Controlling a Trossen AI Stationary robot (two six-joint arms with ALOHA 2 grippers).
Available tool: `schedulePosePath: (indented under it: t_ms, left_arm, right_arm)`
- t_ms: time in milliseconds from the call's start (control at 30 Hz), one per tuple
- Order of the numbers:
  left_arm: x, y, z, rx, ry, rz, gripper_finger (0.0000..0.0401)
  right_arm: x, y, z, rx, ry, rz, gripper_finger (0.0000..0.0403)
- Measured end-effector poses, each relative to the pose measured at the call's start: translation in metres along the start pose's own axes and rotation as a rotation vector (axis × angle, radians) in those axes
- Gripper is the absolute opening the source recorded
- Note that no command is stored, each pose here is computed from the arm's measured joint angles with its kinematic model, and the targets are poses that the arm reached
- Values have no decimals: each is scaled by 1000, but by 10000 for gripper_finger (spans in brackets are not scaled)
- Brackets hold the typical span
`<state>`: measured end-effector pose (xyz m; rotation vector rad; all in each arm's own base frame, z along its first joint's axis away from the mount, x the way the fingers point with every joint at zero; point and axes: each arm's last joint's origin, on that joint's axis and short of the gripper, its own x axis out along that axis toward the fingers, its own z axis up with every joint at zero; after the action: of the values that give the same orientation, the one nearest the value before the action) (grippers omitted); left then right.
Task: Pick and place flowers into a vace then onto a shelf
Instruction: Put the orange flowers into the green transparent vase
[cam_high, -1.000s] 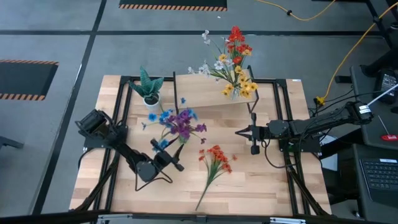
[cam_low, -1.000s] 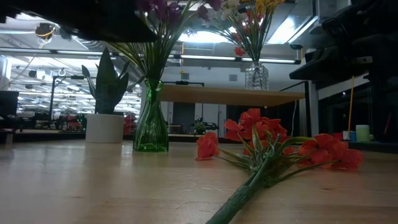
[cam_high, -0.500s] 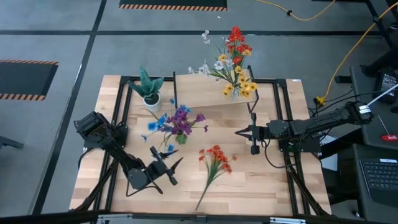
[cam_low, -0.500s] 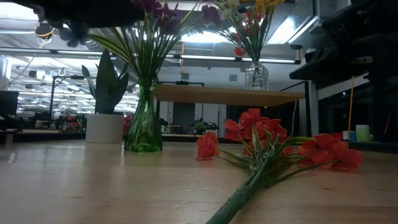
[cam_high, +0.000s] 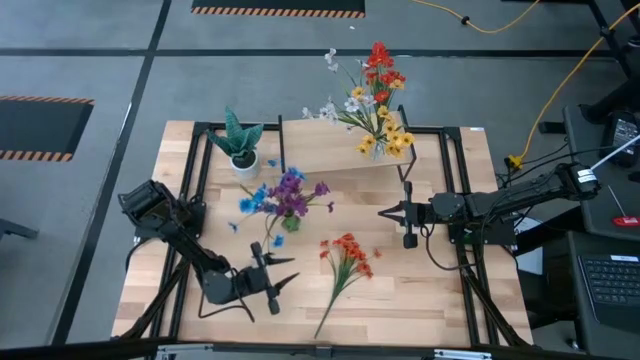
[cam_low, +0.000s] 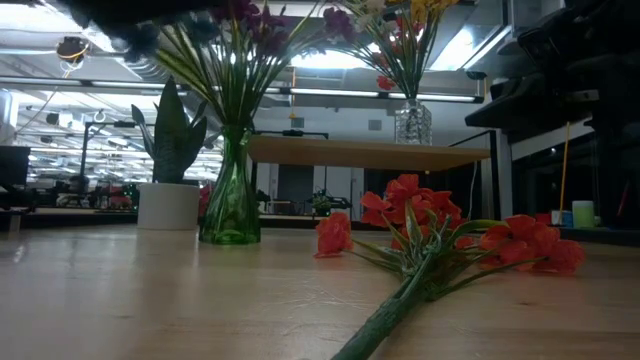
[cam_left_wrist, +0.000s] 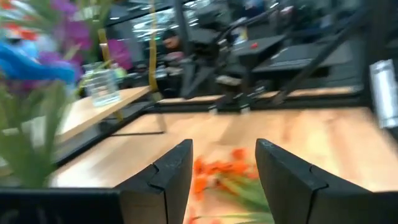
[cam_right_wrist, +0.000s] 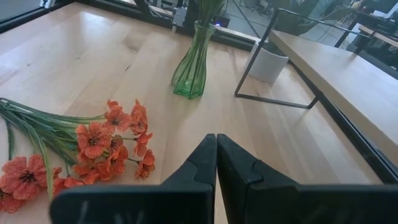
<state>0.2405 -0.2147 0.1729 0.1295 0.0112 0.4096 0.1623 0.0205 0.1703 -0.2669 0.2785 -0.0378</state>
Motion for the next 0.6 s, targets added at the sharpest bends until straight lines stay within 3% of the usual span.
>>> schedulePosePath:
  t_ms: [167,367,600]
  left_arm:
    - [-5,-6,16,-18,-73,-96,168]
    - [-12,-19,41,113,-112,-74,168]
    - [-15,-23,46,124,-94,-35,168]
  right_arm:
    - [0,0,0,1,-5,-1,16]
    - [0,0,1,3,-10,-2,16]
    - [0,0,1,3,-10,-2,16]
